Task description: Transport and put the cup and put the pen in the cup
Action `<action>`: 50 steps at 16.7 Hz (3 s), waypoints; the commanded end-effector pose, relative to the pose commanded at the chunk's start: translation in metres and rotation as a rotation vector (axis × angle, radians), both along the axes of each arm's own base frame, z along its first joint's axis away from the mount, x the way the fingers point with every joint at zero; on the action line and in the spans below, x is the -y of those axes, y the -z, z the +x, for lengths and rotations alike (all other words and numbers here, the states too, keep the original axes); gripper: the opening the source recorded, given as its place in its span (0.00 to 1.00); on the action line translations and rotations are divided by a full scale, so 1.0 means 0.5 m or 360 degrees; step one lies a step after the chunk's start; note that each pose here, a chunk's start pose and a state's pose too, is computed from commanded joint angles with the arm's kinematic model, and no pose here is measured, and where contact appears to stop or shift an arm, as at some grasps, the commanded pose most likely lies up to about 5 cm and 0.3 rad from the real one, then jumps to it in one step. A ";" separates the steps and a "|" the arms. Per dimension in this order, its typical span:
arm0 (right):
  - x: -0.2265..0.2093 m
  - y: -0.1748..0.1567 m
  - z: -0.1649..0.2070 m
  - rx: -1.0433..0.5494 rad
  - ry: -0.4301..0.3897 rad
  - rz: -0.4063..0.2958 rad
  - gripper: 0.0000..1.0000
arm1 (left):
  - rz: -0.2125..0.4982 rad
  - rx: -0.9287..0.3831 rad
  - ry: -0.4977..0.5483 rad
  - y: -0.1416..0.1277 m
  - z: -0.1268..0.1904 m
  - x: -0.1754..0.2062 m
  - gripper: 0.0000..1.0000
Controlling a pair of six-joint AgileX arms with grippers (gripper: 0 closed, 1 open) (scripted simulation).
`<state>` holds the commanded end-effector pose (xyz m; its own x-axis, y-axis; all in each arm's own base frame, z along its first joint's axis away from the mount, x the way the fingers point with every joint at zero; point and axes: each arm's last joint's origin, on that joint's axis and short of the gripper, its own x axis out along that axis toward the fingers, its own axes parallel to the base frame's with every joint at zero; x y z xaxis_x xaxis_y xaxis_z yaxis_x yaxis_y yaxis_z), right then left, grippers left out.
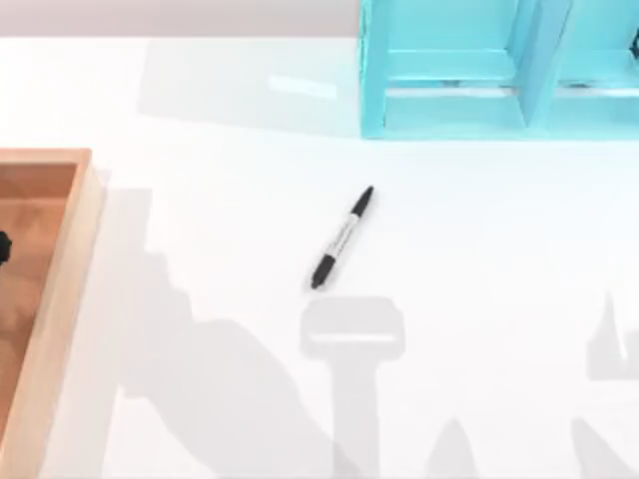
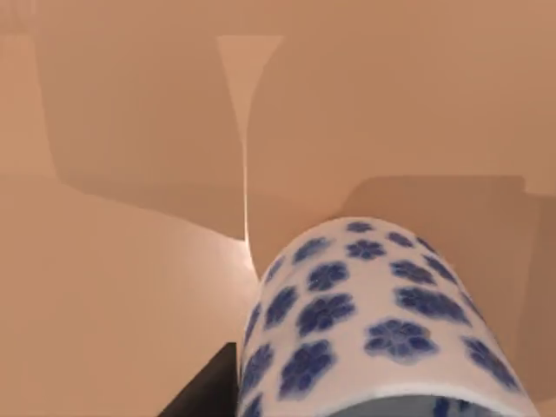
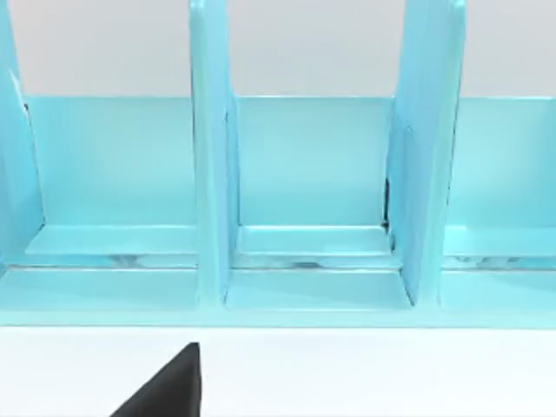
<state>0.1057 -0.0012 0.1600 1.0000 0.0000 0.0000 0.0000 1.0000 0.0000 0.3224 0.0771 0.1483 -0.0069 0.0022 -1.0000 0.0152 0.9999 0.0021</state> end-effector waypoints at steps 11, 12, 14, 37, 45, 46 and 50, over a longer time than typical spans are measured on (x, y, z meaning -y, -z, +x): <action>0.000 0.000 0.000 0.0000 0.0000 0.0000 1.00 | 0.0000 0.0000 0.0000 0.000 0.000 0.000 0.00; 0.000 0.000 0.000 0.0000 0.0000 0.0000 1.00 | 0.0000 0.0000 0.0000 0.000 0.000 0.000 0.00; 0.000 0.000 0.000 0.0000 0.0000 0.0000 1.00 | 0.0000 0.0000 0.0000 0.000 0.000 0.000 0.00; 0.000 0.000 0.000 0.0000 0.0000 0.0000 1.00 | 0.0000 0.0004 0.0004 -0.301 -0.005 0.301 0.00; 0.000 0.000 0.000 0.0000 0.0000 0.0000 1.00 | 0.0003 -0.0005 0.0001 -0.254 0.028 0.337 0.00; 0.000 0.000 0.000 0.0000 0.0000 0.0000 1.00 | 0.0004 -0.0005 0.0003 -0.233 0.042 0.353 0.00; 0.000 0.000 0.000 0.0000 0.0000 0.0000 1.00 | 0.0006 0.0005 0.0006 -0.141 0.087 0.420 0.00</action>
